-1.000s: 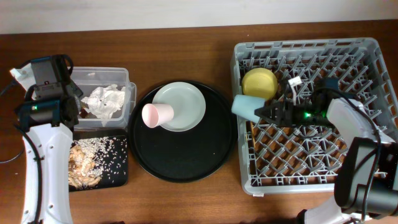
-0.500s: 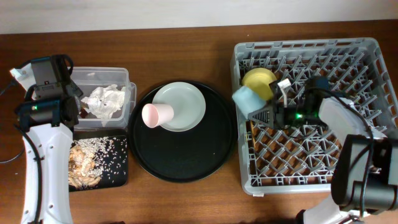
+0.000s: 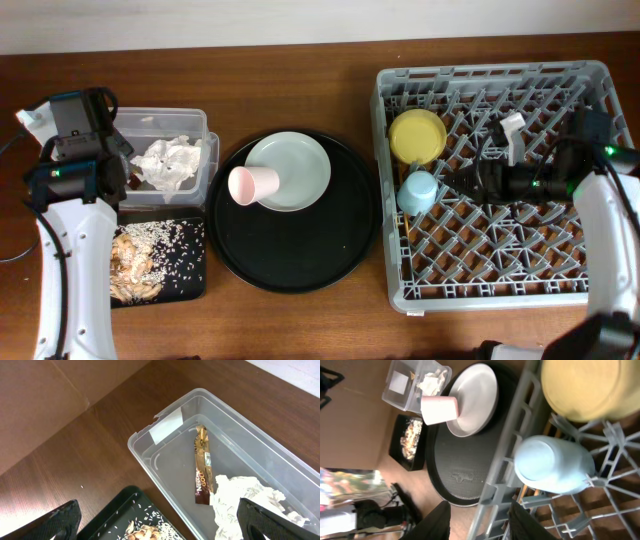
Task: Sort waste into correct bins and load items into the dishwasher rack
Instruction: 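Grasp the pink cup with the right gripper and place it in the rack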
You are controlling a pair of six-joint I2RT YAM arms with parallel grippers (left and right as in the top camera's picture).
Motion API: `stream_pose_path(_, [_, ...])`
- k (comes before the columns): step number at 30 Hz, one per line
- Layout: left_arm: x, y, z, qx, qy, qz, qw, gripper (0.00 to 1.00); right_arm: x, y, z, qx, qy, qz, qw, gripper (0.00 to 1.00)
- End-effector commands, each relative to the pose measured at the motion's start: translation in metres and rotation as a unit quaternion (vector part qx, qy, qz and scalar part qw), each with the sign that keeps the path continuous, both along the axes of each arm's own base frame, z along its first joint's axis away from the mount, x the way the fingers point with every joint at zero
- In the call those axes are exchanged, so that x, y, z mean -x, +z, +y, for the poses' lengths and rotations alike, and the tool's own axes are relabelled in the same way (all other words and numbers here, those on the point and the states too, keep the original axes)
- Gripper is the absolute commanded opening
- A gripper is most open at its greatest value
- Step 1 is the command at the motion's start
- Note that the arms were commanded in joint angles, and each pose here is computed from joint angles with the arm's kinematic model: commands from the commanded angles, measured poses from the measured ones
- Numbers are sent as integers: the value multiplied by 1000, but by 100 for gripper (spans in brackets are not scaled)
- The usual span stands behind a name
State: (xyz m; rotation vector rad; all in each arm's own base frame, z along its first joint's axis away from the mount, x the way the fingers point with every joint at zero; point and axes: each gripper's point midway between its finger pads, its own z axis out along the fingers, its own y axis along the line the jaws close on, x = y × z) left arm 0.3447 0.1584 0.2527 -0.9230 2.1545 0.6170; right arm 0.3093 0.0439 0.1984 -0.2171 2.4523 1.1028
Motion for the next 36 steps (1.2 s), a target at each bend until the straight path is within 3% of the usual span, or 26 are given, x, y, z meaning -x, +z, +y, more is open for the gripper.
stream_pose_path(1, [1,6,3,-8,3,-4,1000,99,6,38,22,115,-11,-50,992,39])
stream_pose_path(5, [1,6,3,-8,3,-4,1000,99,12,49,117,194,59,-130,971,40])
stream_pose_path(7, [1,6,3,-8,3,-3,1000,99,22,47,190,217,135,-201,946,45])
stream_pose_path(10, [1,6,3,-8,3,-4,1000,99,22,18,274,274,156,-277,908,50])
stream_pose_path(14, [1,6,3,-8,3,-4,1000,99,15,-12,340,284,204,-273,896,49])
stream_pose_path(18, [1,6,3,-8,3,-3,1000,99,4,-28,396,251,213,-305,893,49])
stream_pose_path(20, [1,6,3,-8,3,-4,1000,99,14,-46,417,213,257,-298,894,50])
stream_pose_path(23, [1,6,3,-8,3,-3,1000,99,17,-69,430,222,295,-321,872,50])
stream_pose_path(27, [1,6,3,-8,3,-3,1000,99,-22,-107,399,327,237,-315,859,50])
stream_pose_path(31, [1,6,3,-8,3,-3,1000,99,-75,-118,336,347,165,-239,892,50])
stream_pose_path(36, [1,6,3,-8,3,-3,1000,99,-81,-82,325,337,144,-254,895,56])
